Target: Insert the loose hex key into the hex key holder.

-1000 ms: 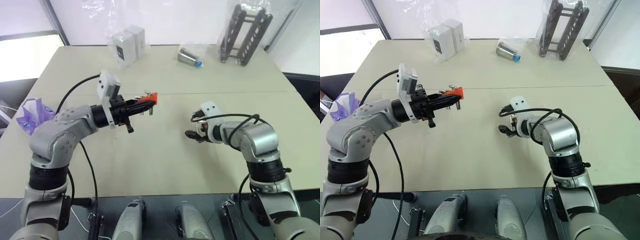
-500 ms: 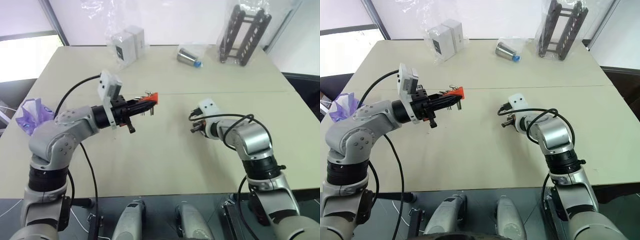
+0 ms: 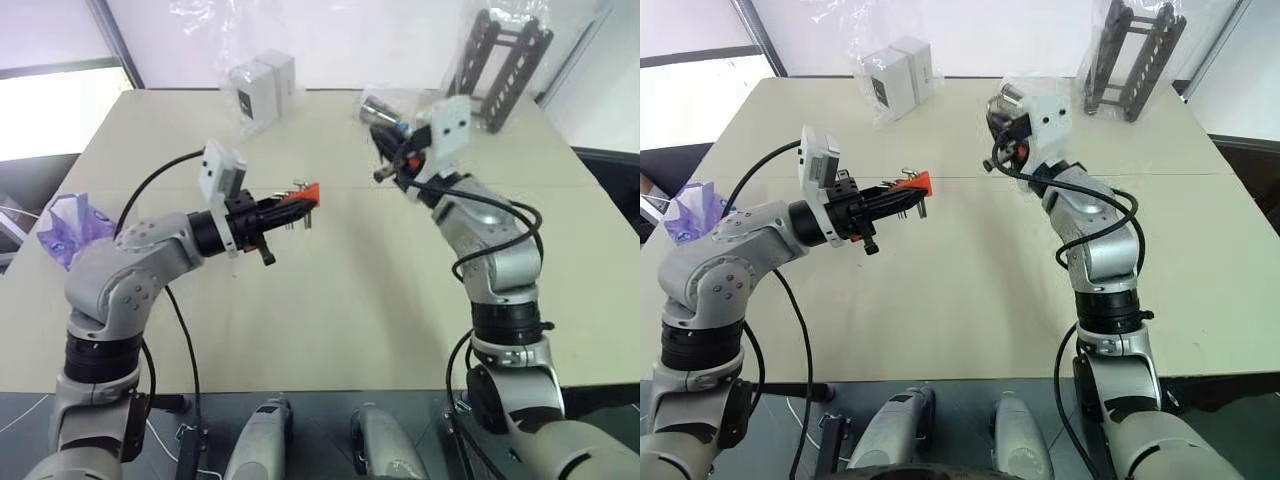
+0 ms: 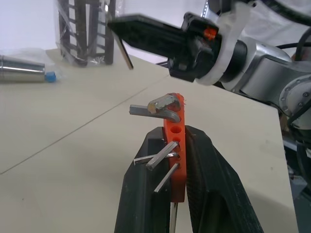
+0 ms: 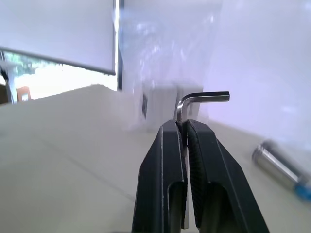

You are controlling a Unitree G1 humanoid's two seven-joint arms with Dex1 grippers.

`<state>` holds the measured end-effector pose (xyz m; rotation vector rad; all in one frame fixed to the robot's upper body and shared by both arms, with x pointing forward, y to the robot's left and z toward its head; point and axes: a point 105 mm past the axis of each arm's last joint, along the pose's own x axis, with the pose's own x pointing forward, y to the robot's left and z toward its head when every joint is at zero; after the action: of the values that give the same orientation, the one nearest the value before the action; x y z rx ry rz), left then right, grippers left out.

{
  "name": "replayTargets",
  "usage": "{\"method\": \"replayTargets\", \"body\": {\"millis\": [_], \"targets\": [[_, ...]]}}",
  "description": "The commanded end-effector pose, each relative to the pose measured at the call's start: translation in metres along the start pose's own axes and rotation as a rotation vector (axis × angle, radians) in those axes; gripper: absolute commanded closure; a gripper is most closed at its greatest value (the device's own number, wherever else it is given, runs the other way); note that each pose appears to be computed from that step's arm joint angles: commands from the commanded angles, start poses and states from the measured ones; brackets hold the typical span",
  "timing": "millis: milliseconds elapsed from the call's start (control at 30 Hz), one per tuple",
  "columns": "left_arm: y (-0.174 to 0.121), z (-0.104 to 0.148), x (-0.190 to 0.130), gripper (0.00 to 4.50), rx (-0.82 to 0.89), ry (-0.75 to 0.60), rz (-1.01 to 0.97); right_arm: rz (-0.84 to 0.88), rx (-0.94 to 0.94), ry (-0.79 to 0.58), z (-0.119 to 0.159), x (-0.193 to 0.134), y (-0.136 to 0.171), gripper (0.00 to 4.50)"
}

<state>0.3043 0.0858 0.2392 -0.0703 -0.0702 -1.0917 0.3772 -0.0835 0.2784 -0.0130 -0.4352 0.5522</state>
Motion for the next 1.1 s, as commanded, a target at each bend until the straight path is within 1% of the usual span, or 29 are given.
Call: {"method": "replayTargets", "body": {"millis": [33,200,433,833,1100], "targets": [[0.001,0.017,0.006,4.50,0.063,-0.051,-0.001,0.109,0.067,-0.179,0.033,0.007,0.030,4.47],[0.006,0.020,0.010,4.50,0.080,-0.064,0.006,0.208,0.151,-0.237,0.044,0.003,0.050,4.47],[0.010,0.019,0.010,4.50,0.091,-0.067,0.011,0.267,0.191,-0.263,0.054,-0.003,0.058,4.47],[0.012,0.020,0.011,4.50,0.099,-0.072,0.009,0.330,0.206,-0.216,0.043,-0.011,0.068,4.47],[0.012,0.021,0.011,4.50,0.099,-0.073,0.008,0.353,0.212,-0.218,0.047,-0.011,0.074,4.47]]}}
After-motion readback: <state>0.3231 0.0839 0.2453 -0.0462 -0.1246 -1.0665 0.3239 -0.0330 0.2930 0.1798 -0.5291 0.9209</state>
